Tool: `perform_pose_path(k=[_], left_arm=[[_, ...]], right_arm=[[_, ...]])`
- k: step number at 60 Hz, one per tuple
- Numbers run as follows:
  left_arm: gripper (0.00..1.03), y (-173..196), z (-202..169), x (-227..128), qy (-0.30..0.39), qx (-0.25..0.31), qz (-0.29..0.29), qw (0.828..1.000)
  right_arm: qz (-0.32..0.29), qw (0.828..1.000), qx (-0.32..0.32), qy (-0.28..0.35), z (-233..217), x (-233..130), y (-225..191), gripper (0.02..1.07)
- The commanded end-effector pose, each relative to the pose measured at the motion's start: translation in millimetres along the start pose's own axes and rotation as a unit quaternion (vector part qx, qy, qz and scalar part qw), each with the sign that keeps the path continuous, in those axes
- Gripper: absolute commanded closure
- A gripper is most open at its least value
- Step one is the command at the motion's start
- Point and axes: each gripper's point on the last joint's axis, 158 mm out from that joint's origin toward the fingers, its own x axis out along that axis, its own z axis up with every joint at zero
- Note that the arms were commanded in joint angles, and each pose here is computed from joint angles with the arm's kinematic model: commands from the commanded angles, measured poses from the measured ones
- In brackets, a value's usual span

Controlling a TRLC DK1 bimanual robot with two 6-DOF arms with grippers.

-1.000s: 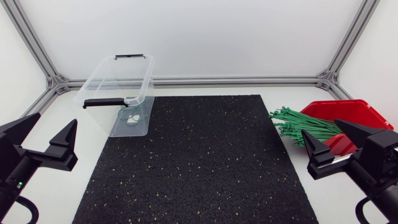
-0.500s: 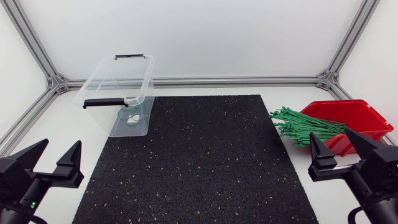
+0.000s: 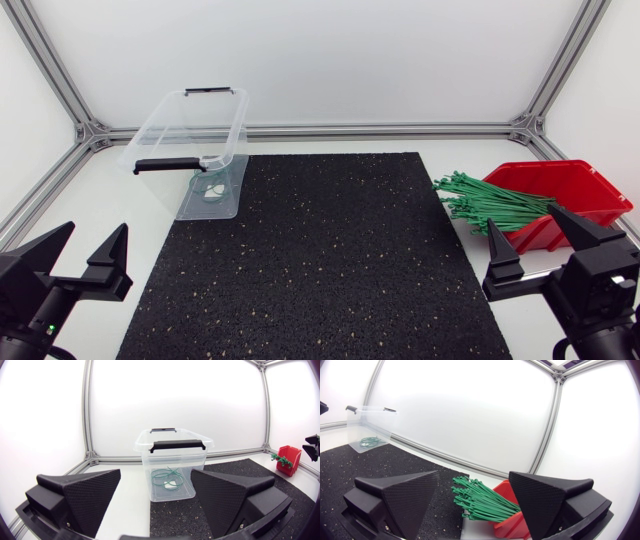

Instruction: Take a green cable tie from the red box, thread the tail through the head to close it, then place it in the transparent bin on the left.

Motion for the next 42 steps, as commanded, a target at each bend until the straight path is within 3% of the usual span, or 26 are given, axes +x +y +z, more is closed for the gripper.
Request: perform_pose_path(k=[1,7,16,42], left_arm=[[0.06,1,-21,2,0.021,-0.013,0.004,1.0],[0.06,1,-21,2,0.021,-0.013,0.004,1.0],[0.06,1,-21,2,0.021,-0.013,0.004,1.0],[0.04,1,-21,2,0.021,-0.013,0.004,1.0]], right_arm=[[-0.036,0.999,-0.022,0.017,-13,2,-15,0.06],[-0.109,0.993,-0.019,0.031,-21,-2,-50,0.06],[-0.151,0.987,-0.033,0.043,-26,-7,-67,0.06],[-0.092,0.994,0.048,0.026,-25,-1,-47,0.06]])
